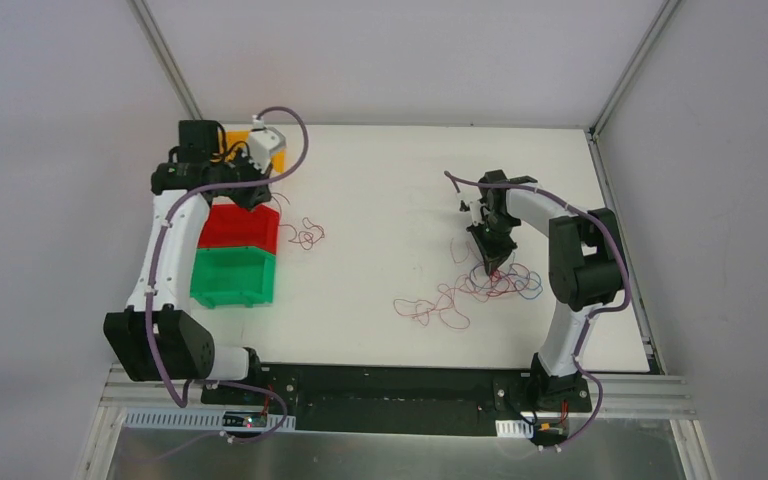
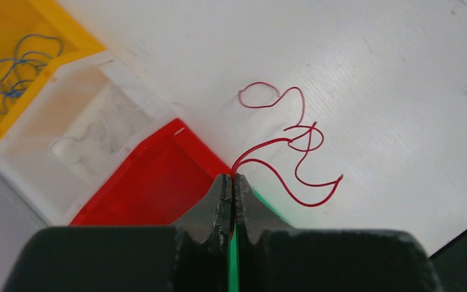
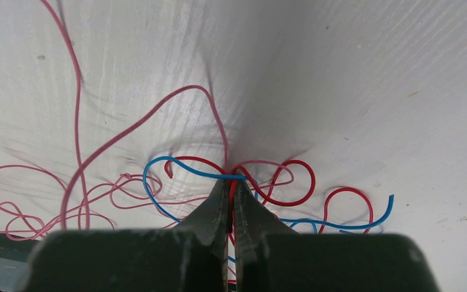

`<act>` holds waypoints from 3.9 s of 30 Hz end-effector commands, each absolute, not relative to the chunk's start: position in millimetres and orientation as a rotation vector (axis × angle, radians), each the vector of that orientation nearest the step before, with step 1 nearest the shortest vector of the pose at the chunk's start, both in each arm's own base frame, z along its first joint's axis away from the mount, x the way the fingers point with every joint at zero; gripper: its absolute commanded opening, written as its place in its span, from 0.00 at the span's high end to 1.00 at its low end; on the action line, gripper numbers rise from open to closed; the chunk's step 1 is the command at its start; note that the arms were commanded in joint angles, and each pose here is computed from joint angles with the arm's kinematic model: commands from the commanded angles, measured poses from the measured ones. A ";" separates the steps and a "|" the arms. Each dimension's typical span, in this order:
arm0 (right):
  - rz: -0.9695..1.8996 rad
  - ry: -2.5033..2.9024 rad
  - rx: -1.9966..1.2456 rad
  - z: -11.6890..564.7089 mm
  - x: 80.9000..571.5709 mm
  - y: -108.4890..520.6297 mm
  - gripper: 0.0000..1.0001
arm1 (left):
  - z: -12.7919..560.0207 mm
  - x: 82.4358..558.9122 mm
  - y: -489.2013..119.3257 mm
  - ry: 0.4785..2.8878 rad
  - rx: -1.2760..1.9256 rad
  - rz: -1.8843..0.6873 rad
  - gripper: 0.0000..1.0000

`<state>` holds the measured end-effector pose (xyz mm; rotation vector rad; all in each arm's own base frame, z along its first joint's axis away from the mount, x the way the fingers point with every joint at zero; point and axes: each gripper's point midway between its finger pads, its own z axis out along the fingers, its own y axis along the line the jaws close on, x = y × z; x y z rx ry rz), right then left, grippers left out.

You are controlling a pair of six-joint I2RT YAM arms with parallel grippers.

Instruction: Untangle the cables

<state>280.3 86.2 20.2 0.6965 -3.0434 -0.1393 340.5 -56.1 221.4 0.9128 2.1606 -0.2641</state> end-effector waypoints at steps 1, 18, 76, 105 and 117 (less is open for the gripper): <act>-0.158 -3.063 0.681 27.1 288.5 89.5 1.00 | 265.6 336.5 -24.3 2.147 0.738 -0.314 1.00; -0.184 -3.049 0.693 25.9 284.9 91.2 1.00 | 315.0 368.5 110.2 2.132 0.278 -0.194 1.00; -0.508 -3.155 0.558 47.6 330.3 155.3 0.38 | 26.6 211.7 -339.9 2.141 1.691 -0.453 0.65; 0.223 -2.943 0.699 -1.1 289.0 27.4 1.00 | 379.6 380.4 5.1 1.956 0.333 -0.426 1.00; 0.259 -2.910 0.694 -7.1 283.8 3.6 1.00 | 401.5 392.0 61.1 1.916 0.207 -0.320 1.00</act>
